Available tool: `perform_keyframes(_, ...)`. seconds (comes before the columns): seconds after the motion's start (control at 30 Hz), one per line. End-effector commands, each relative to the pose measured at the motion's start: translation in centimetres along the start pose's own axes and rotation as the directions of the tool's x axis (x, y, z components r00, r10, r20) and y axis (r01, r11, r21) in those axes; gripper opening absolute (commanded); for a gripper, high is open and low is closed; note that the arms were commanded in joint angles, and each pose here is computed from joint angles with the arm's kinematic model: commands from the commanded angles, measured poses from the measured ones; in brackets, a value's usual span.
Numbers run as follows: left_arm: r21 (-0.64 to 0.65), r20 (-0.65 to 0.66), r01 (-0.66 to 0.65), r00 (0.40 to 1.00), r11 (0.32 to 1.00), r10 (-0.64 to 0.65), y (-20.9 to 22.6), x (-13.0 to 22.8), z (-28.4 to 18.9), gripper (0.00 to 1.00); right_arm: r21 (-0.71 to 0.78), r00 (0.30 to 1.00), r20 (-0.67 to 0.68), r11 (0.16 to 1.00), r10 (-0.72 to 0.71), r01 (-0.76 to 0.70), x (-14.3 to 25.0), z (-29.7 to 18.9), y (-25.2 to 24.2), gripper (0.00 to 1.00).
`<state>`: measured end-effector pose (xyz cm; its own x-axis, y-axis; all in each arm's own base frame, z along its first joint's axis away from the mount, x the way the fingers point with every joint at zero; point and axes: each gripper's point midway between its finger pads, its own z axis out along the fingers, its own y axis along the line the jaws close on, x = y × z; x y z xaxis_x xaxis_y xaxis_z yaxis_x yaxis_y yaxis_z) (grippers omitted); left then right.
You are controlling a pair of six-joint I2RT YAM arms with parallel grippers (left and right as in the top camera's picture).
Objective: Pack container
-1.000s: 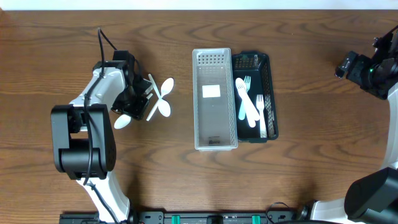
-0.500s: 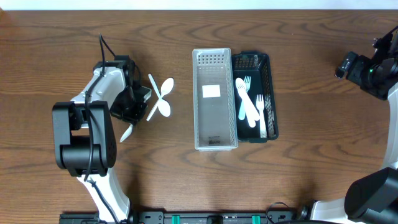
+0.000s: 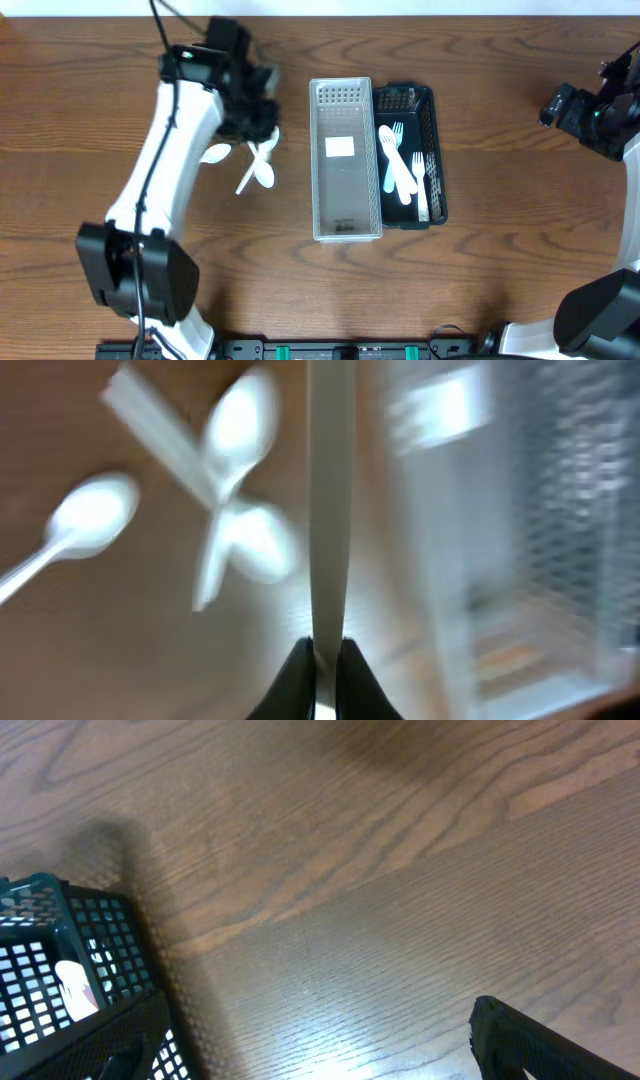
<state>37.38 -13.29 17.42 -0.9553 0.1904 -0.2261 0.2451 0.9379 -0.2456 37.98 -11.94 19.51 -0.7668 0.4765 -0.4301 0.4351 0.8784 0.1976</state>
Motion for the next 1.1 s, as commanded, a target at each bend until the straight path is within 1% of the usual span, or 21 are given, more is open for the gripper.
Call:
perform_keyframes(0.0, 0.120, 0.012, 0.009, 1.000, 0.993, -0.010, -5.3, -0.6, 1.2, 0.06, 0.013, 1.000, -0.008, 1.000, 0.019, -0.019, 0.1, 0.3, -0.5, 0.99)
perform_keyframes(0.07, 0.100, 0.026, -0.027, 0.999, 0.995, 0.025, -7.0, -1.0, 2.7, 0.06, 0.013, 1.000, -0.009, 1.000, 0.019, -0.019, 0.1, 0.3, -0.5, 0.99)
perform_keyframes(0.2, -0.021, 0.020, 0.015, 1.000, 1.000, -0.014, -7.8, -1.0, 6.6, 0.06, 0.013, 1.000, -0.011, 1.000, 0.020, -0.019, 0.2, 0.3, -0.5, 0.99)
perform_keyframes(0.3, -0.028, 0.004, 0.006, 1.000, 1.000, -0.005, -8.7, -0.9, 8.4, 0.06, 0.013, 1.000, -0.011, 1.000, 0.020, -0.019, 0.2, 0.3, -0.5, 0.99)
perform_keyframes(0.37, -0.035, 0.013, 0.045, 0.999, 0.998, -0.044, -8.6, -1.1, 8.5, 0.08, 0.013, 1.000, -0.011, 1.000, 0.020, -0.019, 0.2, 0.3, -0.5, 0.99)
perform_keyframes(0.4, -0.034, 0.021, 0.072, 0.997, 0.997, -0.071, -8.5, -1.3, 8.2, 0.13, 0.013, 1.000, -0.011, 1.000, 0.020, -0.019, 0.2, 0.3, -0.5, 0.99)
perform_keyframes(0.43, -0.034, 0.028, 0.095, 0.995, 0.995, -0.094, -8.2, -1.5, 7.7, 0.25, 0.013, 1.000, -0.011, 1.000, 0.020, -0.019, 0.2, 0.3, -0.5, 0.99)
perform_keyframes(0.53, -0.038, 0.048, 0.155, 0.987, 0.987, -0.153, -6.8, -2.2, 5.0, 0.39, 0.013, 1.000, -0.011, 1.000, 0.020, -0.019, 0.2, 0.3, -0.5, 0.99)
perform_keyframes(0.6, -0.047, 0.059, 0.180, 0.982, 0.982, -0.177, -5.1, -2.2, 3.2, 0.53, 0.013, 1.000, -0.010, 1.000, 0.019, -0.019, 0.1, 0.3, -0.5, 0.99)
perform_keyframes(0.63, -0.054, 0.066, 0.184, 0.981, 0.981, -0.180, -4.0, -2.3, 2.5, 0.63, 0.013, 1.000, -0.010, 1.000, 0.020, -0.019, 0.1, 0.3, -0.5, 0.99)
perform_keyframes(0.7, -0.073, 0.068, 0.173, 0.983, 0.982, -0.168, -1.6, -2.3, 1.5, 0.74, 0.013, 1.000, -0.010, 1.000, 0.020, -0.019, 0.1, 0.3, -0.5, 0.99)
perform_keyframes(0.77, -0.108, 0.051, 0.161, 0.986, 0.981, -0.156, 1.5, -1.9, 0.9, 0.74, 0.013, 1.000, -0.010, 1.000, 0.020, -0.019, 0.1, 0.3, -0.5, 0.99)
perform_keyframes(0.8, -0.146, 0.044, 0.167, 0.986, 0.975, -0.163, 3.2, -1.6, 0.6, 0.74, 0.013, 1.000, -0.010, 1.000, 0.020, -0.019, 0.1, 0.3, -0.5, 0.99)
perform_keyframes(0.9, -0.331, 0.042, 0.197, 0.980, 0.923, -0.195, 10.2, -0.4, -0.4, 0.74, 0.013, 1.000, -0.010, 1.000, 0.020, -0.019, 0.1, 0.3, -0.5, 0.99)
perform_keyframes(0.93, -0.362, 0.033, 0.180, 0.983, 0.914, -0.181, 11.8, -0.2, -0.7, 0.73, 0.013, 1.000, -0.010, 1.000, 0.020, -0.019, 0.1, 0.3, -0.5, 0.99)
perform_keyframes(1.0, -0.376, -0.008, 0.108, 0.993, 0.920, -0.119, 14.2, 0.3, -0.7, 0.73, 0.013, 1.000, -0.010, 1.000, 0.019, -0.019, 0.1, 0.3, -0.5, 0.99)
perform_keyframes(1.07, -0.382, -0.043, 0.063, 0.995, 0.922, -0.085, 16.2, 0.8, -0.5, 0.73, 0.012, 1.000, -0.008, 1.000, 0.019, -0.019, 0.1, 0.3, -0.5, 0.99)
